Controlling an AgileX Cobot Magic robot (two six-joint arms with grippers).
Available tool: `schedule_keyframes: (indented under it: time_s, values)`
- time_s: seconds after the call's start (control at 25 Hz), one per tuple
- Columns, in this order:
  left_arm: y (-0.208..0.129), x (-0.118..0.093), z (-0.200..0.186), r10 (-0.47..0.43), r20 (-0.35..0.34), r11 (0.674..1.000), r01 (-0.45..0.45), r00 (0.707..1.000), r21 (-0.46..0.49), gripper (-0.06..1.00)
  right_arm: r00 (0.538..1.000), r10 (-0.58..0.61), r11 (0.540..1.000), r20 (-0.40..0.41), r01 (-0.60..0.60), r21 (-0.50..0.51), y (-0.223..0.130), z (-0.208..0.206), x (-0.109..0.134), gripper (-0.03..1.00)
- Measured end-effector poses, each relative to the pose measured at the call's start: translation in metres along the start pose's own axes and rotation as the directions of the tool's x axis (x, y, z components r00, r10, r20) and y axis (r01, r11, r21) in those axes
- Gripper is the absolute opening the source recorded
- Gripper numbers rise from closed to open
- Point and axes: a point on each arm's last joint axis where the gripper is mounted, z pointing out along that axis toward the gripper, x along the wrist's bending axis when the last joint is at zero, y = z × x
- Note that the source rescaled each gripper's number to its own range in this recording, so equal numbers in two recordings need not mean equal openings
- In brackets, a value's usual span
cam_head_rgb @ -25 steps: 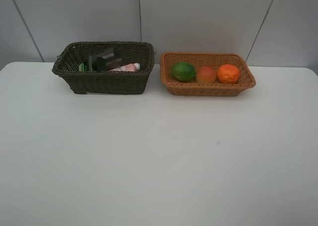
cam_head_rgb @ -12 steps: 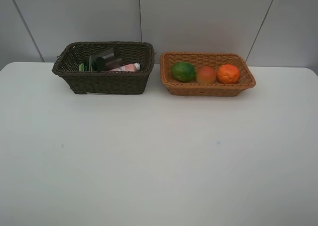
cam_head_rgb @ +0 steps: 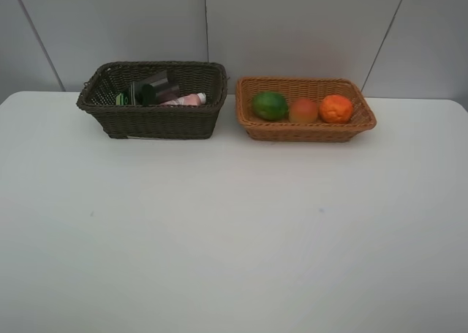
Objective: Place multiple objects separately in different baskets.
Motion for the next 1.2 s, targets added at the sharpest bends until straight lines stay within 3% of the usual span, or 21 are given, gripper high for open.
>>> schedule_keyframes:
  time_s: [0.4,0.72,1.2]
  values:
    - [-0.0004,0.0000,-0.0001,0.038,-0.001,0.999,-0.038,0.999,-0.015,1.00,1.000,0.000,1.000,0.000,0.000,0.000,0.0000,0.0000,0.0000,1.00]
    - [-0.0014,-0.0006,0.0021,-0.005,-0.107,1.000,0.002,0.994,-0.031,1.00,1.000,0.000,1.000,0.000,0.000,0.000,0.0000,0.0000,0.0000,1.00]
    - [-0.0014,-0.0003,0.0020,-0.003,-0.118,1.000,-0.001,0.993,-0.031,1.00,1.000,0.000,1.000,0.000,0.000,0.000,0.0000,0.0000,0.0000,1.00]
